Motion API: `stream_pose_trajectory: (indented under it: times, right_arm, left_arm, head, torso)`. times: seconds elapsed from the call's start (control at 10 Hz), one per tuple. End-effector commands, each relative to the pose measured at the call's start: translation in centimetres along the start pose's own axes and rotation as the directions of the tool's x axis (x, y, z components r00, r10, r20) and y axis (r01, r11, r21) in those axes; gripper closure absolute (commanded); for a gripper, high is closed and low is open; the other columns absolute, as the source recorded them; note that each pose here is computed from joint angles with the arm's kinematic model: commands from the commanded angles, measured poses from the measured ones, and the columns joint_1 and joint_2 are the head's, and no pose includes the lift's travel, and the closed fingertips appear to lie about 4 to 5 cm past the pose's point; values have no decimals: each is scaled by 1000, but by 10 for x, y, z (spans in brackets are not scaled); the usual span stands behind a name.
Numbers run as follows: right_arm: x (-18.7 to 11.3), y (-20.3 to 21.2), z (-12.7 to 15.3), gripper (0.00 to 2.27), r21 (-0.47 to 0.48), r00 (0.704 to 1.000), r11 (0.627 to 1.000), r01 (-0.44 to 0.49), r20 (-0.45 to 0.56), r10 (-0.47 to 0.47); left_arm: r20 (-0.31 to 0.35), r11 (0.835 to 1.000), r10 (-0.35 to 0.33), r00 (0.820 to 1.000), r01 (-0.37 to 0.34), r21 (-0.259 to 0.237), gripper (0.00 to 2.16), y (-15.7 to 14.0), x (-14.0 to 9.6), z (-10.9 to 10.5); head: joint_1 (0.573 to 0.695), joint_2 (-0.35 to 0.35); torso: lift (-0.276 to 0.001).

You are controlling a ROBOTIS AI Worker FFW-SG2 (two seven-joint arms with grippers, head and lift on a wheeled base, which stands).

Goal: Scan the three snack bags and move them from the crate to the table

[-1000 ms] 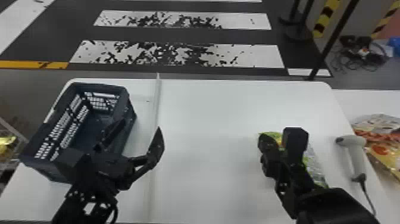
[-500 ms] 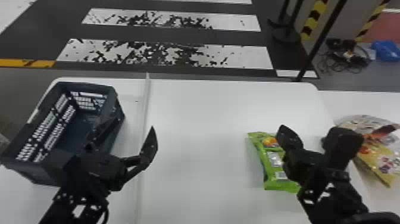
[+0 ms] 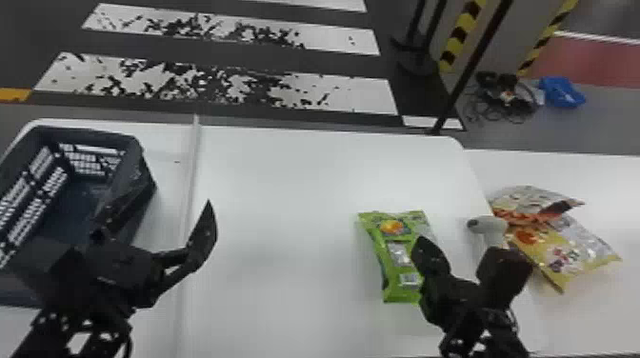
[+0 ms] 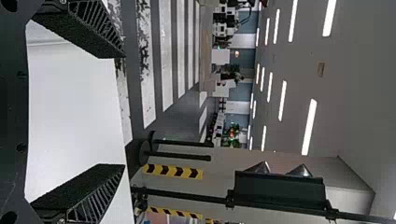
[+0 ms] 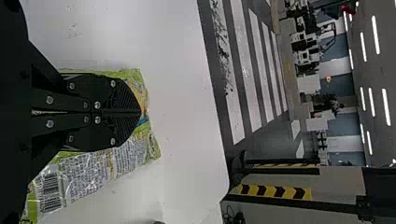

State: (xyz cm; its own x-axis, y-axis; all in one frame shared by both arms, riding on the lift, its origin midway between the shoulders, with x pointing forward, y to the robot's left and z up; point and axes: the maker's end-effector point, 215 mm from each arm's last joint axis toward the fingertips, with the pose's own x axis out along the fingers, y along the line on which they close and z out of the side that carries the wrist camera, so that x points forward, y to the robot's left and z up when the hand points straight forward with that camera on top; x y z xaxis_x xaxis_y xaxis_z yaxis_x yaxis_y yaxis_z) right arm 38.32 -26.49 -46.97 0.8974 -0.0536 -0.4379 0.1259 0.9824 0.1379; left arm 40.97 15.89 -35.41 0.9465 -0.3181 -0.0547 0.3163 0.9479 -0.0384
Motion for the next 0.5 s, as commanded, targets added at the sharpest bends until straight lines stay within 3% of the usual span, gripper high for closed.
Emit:
stream_pose_trajectory:
  times: [0.0, 0.4]
  right_arm:
    - [14, -6, -13, 2246, 2, 1000, 1000, 12, -9, -12]
    - [43, -16, -34, 2246, 10, 999, 1000, 30, -27, -29]
  left_arm:
    - [-1, 1000, -2, 1000, 2, 0, 29, 0, -1, 0]
    - [-6, 1000, 2, 1000, -2, 8, 29, 3, -4, -1]
  head:
    - [695, -152]
    - [695, -160]
  torso:
    - [-62]
    - [-62]
